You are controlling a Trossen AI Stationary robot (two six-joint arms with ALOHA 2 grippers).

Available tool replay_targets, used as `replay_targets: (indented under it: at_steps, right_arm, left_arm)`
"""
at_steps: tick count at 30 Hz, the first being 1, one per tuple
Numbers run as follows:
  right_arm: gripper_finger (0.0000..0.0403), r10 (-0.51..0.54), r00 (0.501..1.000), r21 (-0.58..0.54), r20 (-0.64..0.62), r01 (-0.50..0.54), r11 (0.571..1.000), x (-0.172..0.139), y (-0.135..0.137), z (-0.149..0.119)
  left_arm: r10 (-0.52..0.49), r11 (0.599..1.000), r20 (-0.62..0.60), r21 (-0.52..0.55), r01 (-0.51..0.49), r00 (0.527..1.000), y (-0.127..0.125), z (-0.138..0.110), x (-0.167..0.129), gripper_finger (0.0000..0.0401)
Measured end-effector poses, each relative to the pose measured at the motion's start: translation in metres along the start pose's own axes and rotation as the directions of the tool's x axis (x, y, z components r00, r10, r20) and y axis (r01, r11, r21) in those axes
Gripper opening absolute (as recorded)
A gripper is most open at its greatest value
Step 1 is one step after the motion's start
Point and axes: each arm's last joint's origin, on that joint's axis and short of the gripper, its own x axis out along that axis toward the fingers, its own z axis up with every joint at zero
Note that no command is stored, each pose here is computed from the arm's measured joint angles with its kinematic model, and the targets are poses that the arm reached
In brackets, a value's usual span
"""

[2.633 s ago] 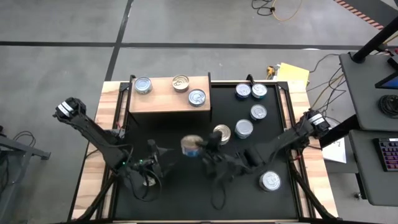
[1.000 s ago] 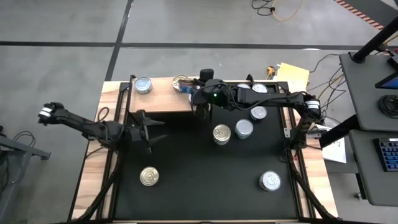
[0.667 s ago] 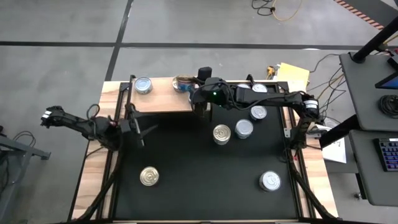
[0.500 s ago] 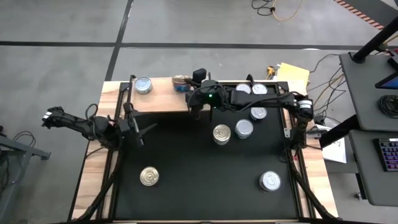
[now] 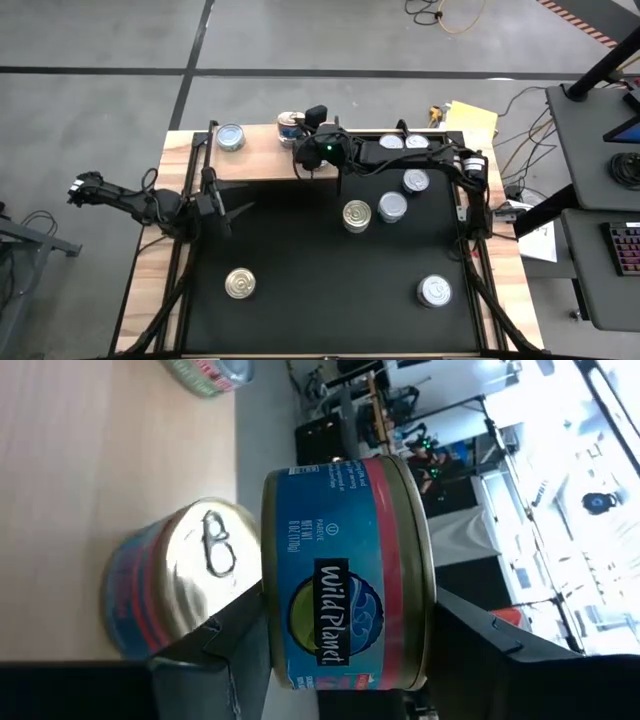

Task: Stack canned seafood by type on shelf
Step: Stack the blue/pink tuna can on top of the other blue/pink tuna can on the shelf

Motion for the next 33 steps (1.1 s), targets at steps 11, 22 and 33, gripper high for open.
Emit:
replay_targets:
  at_steps: [11, 22, 33]
  right_arm:
    - [0.0202, 0.008, 1.0, -0.003, 0.001, -0.008, 1.0, 0.001, 0.003, 0.0]
    - [0.0212, -0.041, 0.999, -0.012, -0.017, 0.041, 0.999, 0.0, -0.002, 0.001]
    - [0.0198, 0.059, 0.998, 0.157, -0.037, -0.053, 0.986, -0.012, -0.031, 0.016]
  left_arm:
    - [0.0, 1.0, 0.0, 0.0, 0.0, 1.0, 0.0, 0.0, 0.0, 0.0217]
    - [0.001, 1.0, 0.0, -0.008, -0.001, 1.0, 0.0, 0.0, 0.0, 0.0217]
    - [0.028, 1.0, -0.012, -0.008, -0.028, 1.0, 0.001, 0.0, 0.0, 0.0217]
